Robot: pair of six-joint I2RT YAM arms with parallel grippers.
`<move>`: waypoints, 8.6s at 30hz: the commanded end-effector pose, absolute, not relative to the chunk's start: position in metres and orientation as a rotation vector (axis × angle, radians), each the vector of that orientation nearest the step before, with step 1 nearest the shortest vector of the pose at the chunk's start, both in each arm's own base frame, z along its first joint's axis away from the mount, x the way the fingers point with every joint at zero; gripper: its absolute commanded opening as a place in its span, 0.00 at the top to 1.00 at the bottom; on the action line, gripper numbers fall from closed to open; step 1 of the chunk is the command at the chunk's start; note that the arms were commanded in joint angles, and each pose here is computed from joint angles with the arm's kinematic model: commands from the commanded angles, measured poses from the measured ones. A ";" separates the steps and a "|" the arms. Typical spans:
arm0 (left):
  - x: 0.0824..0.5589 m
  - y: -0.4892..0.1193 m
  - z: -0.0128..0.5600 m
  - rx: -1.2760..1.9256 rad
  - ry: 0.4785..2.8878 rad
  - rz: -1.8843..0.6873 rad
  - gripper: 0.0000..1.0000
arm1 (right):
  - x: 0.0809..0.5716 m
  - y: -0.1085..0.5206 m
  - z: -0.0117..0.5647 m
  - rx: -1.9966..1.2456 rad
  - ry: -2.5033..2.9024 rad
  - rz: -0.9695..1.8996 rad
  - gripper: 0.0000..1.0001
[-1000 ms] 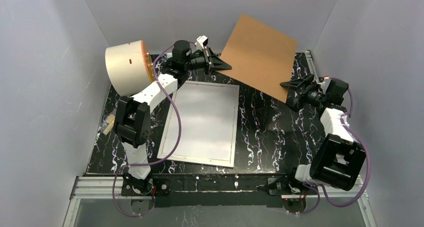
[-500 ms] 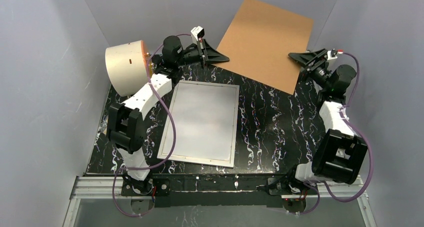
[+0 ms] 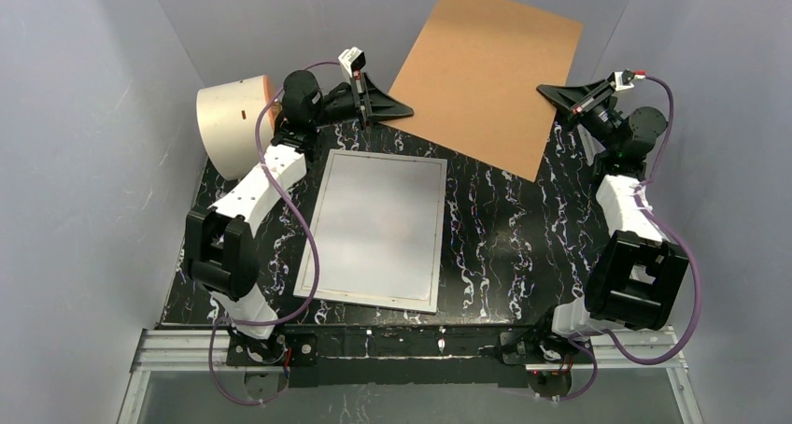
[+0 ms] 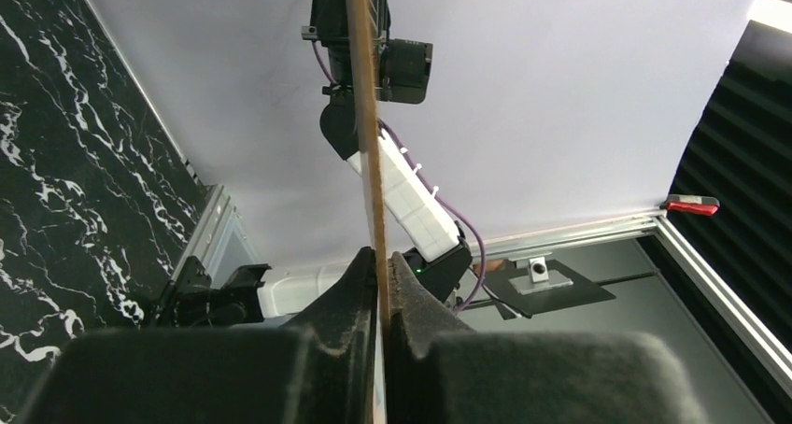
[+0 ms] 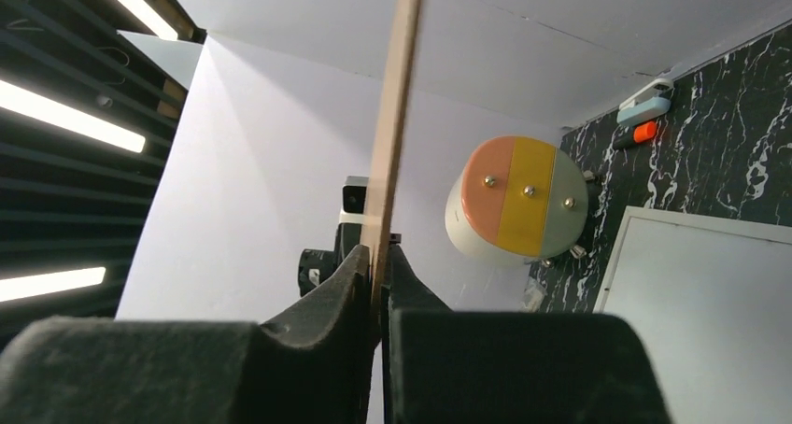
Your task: Put the photo into the frame
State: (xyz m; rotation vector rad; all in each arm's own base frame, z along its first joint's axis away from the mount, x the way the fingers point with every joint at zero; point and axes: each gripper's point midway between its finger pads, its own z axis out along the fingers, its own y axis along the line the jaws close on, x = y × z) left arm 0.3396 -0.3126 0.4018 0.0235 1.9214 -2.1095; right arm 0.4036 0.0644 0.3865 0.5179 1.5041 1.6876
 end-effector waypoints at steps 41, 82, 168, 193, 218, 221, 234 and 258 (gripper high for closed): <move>0.302 -0.101 0.043 -0.496 2.784 -0.536 0.34 | 0.375 0.122 0.272 0.339 2.019 1.573 0.99; 0.313 -0.123 0.044 -0.610 2.613 -0.739 0.32 | 0.336 0.221 0.156 0.323 2.202 1.567 0.99; 0.319 -0.131 0.028 -0.565 2.659 -0.792 0.34 | 0.305 0.218 0.058 0.325 2.743 1.037 0.62; 0.317 -0.130 0.023 -0.570 2.683 -0.771 0.34 | 0.325 0.226 0.107 0.089 2.464 0.983 0.81; 0.303 -0.121 0.031 -0.544 2.701 -0.709 0.29 | 0.330 0.221 0.070 0.021 2.499 0.910 0.51; 0.299 -0.123 0.032 -0.539 2.703 -0.723 0.28 | 0.328 0.222 0.070 0.030 2.502 0.925 0.51; 0.285 -0.129 0.026 -0.532 2.730 -0.785 0.31 | 0.326 0.220 0.064 0.039 2.481 0.923 0.67; 0.274 -0.121 0.016 -0.549 2.758 -0.724 0.36 | 0.338 0.218 0.084 -0.073 2.273 0.898 0.76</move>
